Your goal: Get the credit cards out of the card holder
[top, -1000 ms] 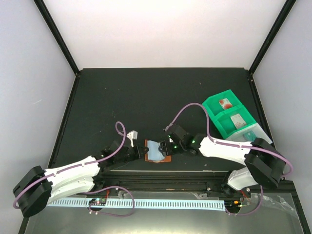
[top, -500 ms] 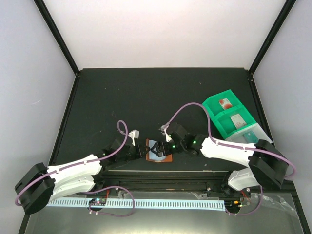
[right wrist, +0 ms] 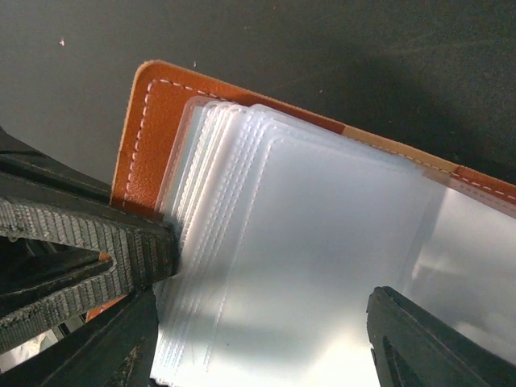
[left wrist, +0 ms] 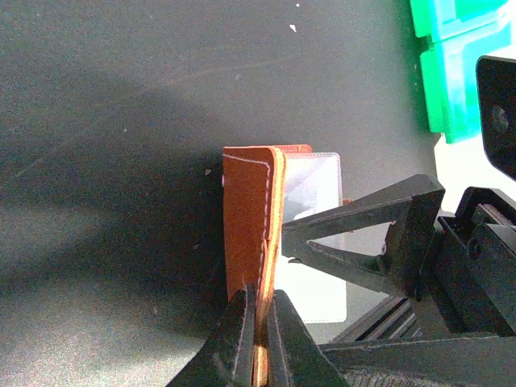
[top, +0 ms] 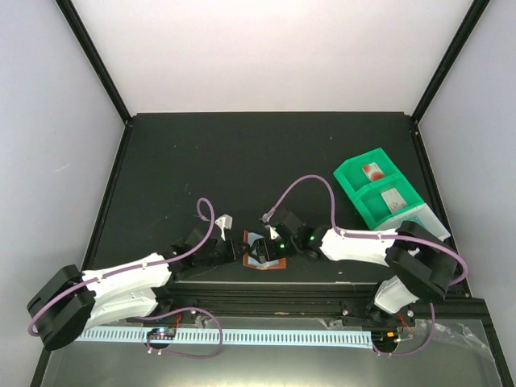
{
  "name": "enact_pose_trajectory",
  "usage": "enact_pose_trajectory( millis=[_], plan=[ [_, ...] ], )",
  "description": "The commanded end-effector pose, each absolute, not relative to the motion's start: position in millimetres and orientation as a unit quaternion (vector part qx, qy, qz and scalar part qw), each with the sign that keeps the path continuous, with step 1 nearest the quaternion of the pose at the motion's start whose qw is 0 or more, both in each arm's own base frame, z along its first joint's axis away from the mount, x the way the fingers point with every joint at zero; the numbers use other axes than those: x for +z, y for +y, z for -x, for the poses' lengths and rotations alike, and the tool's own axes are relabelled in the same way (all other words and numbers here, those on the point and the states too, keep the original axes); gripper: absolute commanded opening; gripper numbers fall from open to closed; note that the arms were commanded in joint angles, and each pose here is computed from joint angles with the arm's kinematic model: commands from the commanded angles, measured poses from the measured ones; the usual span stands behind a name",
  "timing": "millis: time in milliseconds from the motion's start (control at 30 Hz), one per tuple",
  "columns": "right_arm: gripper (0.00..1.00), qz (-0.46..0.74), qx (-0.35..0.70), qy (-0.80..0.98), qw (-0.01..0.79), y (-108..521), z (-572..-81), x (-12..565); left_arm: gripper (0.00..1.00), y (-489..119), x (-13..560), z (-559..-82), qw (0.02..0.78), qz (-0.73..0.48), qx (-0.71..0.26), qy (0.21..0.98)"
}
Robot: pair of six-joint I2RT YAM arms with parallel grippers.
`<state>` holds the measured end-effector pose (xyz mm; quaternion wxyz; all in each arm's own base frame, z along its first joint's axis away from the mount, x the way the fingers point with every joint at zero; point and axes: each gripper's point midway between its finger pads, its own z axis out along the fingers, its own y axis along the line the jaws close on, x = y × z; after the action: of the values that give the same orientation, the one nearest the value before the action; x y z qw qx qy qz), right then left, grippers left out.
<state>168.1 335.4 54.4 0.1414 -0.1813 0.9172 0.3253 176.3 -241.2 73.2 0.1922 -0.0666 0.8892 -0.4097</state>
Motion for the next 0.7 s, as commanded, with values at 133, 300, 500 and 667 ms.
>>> enact_pose_trajectory(
  millis=[133,300,500,667],
  plan=[
    [0.64,0.168,0.302,0.926,0.153,325.5,-171.0,39.1,0.02,-256.2,102.2,-184.6,0.211,0.049,-0.446,0.868],
    [0.6,0.161,0.291,0.93,0.159,318.3,-172.4,39.6,0.02,-254.3,100.4,-185.3,0.214,0.049,-0.44,0.871],
    [0.6,0.176,0.298,0.926,0.154,319.1,-167.6,44.4,0.02,-254.3,101.7,-185.8,0.215,0.049,-0.439,0.871],
    [0.61,0.175,0.279,0.932,0.151,310.9,-166.8,38.7,0.02,-253.1,100.8,-185.2,0.214,0.051,-0.437,0.872]
  ],
)
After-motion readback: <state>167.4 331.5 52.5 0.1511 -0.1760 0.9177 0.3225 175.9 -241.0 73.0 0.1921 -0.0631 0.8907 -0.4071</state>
